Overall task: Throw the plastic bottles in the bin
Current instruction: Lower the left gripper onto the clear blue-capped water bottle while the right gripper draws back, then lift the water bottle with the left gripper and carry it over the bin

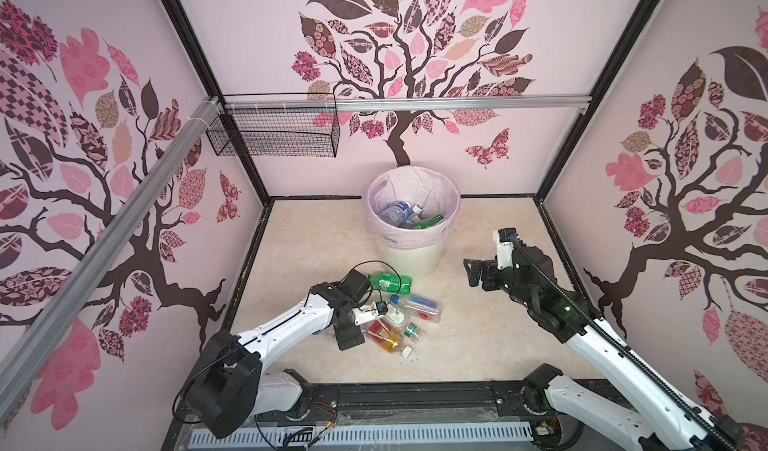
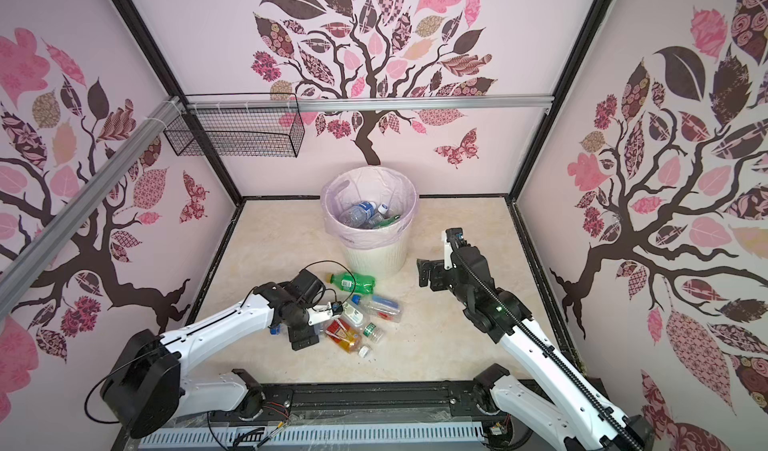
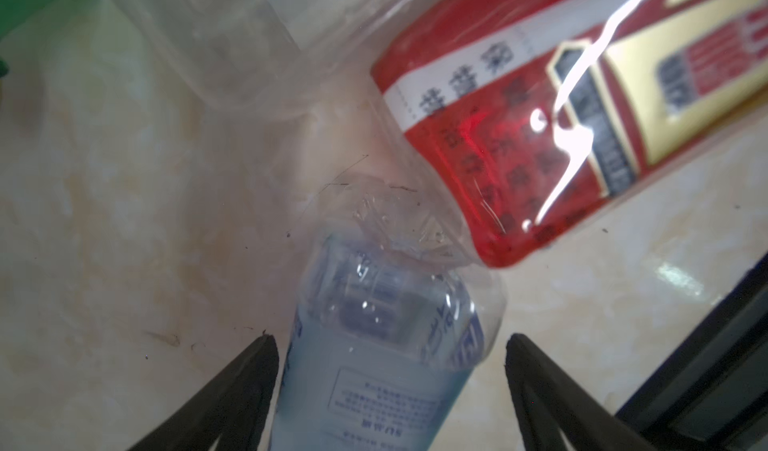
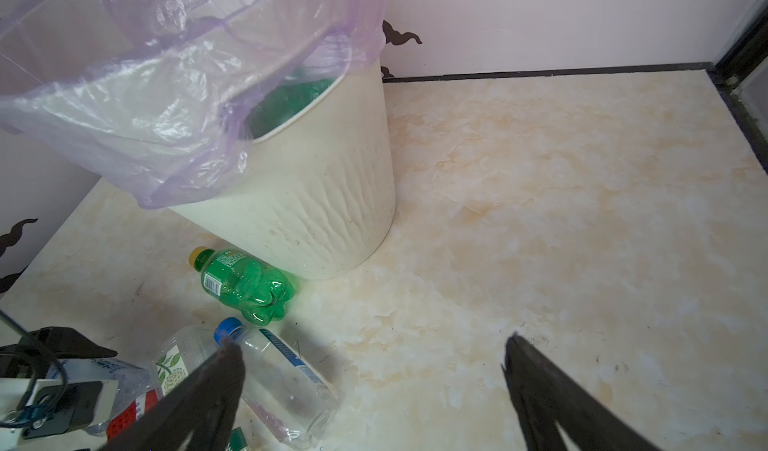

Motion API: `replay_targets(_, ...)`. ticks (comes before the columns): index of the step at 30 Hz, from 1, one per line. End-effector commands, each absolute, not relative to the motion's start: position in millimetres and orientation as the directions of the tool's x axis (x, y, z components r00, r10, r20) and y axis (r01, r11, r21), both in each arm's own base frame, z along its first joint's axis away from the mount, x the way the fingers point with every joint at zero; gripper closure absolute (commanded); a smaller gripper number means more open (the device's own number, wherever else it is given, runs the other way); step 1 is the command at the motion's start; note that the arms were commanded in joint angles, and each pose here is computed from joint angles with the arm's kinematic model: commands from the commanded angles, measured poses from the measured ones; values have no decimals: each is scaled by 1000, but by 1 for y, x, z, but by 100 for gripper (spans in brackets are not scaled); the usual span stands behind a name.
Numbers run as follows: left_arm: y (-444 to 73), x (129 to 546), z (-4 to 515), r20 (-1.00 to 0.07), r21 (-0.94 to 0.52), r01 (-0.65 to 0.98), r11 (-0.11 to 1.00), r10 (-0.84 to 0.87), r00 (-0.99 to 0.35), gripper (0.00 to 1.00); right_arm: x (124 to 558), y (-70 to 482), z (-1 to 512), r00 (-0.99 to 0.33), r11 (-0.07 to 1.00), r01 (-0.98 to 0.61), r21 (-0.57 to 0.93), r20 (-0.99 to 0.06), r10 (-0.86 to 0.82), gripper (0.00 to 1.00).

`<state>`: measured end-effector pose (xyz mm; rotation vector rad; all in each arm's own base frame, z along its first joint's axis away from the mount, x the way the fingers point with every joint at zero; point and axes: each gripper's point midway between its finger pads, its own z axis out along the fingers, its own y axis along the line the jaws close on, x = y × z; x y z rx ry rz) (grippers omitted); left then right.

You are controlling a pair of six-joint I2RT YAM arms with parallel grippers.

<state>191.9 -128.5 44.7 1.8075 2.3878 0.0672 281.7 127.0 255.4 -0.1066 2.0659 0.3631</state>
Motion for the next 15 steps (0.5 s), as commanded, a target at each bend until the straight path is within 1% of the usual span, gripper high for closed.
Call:
replay_targets(1,-131,201,41,-86,152,953,262,964,-251,14,278,121,261,-485,955,-213,208,-871,82,0)
replay_targets(2,-132,201,39,-84,146,953,265,963,-255,17,278,120,261,-484,956,-212,204,-872,79,0)
replay_targets(4,-132,200,35,-77,131,955,266,963,-257,26,278,119,261,-483,957,-209,198,-872,75,0)
replay_targets(9,-135,197,31,-51,89,956,279,960,-275,41,277,118,260,-481,958,-210,197,-874,75,0)
replay_targets(12,-137,194,30,-42,77,959,273,962,-270,46,276,118,259,-484,958,-209,196,-872,72,0)
replay_targets(15,-136,195,35,-47,93,958,272,962,-269,49,275,117,259,-482,959,-204,196,-873,75,0)
